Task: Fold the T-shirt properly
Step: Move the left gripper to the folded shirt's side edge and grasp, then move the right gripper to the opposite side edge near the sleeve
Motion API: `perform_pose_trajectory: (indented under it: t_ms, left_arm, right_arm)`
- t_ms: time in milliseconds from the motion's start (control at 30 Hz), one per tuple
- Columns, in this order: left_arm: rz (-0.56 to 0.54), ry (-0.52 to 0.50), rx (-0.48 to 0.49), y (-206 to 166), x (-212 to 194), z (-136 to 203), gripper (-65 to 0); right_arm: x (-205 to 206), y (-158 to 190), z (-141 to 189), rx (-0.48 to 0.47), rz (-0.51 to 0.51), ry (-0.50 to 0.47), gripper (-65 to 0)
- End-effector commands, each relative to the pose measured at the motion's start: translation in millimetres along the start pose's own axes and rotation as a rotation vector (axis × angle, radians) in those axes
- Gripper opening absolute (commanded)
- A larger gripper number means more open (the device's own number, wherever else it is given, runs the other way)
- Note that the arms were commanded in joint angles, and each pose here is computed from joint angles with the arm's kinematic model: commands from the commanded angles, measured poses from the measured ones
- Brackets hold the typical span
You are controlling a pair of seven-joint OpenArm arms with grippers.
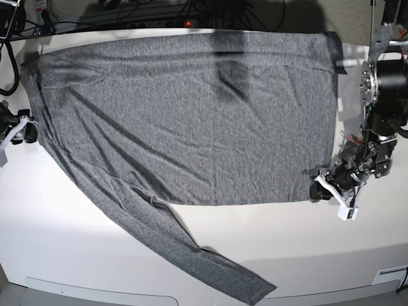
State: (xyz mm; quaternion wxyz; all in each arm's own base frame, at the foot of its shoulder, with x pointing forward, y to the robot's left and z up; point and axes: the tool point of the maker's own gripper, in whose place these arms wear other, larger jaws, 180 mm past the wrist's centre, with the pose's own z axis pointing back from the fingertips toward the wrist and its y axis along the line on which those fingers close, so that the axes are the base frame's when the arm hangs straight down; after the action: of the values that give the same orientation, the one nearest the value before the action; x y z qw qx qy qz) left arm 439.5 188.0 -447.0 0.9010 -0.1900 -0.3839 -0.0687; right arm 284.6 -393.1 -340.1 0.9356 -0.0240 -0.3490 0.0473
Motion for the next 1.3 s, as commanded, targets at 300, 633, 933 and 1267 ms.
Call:
perform_pose_trajectory:
  t_ms: [300, 633, 933, 1267]
  left_arm:
    - [-0.020, 0.073, -0.004, -0.5, -5.6, 0.4, -65.0]
    - [0.008, 0.017, -0.010, -1.7, 4.6, 0.0, -65.0]
    - [0.069, -0.009, -0.028, -6.9, 7.6, -1.7, -65.0]
    - [0.076, 0.015, -0.027, -6.9, -4.0, -1.4, -65.0]
  right_arm:
    - [22.3, -9.7, 8.2, -0.019, 0.025, -0.056, -38.8]
    - [73.8, -0.6, 12.3, 0.033, 0.024, -0.236, -38.8]
    - [117.1, 59.4, -38.3, 0.100, 0.242, -0.167, -30.7]
    - [158.0, 63.9, -105.6, 0.123, 0.160, -0.003, -30.7]
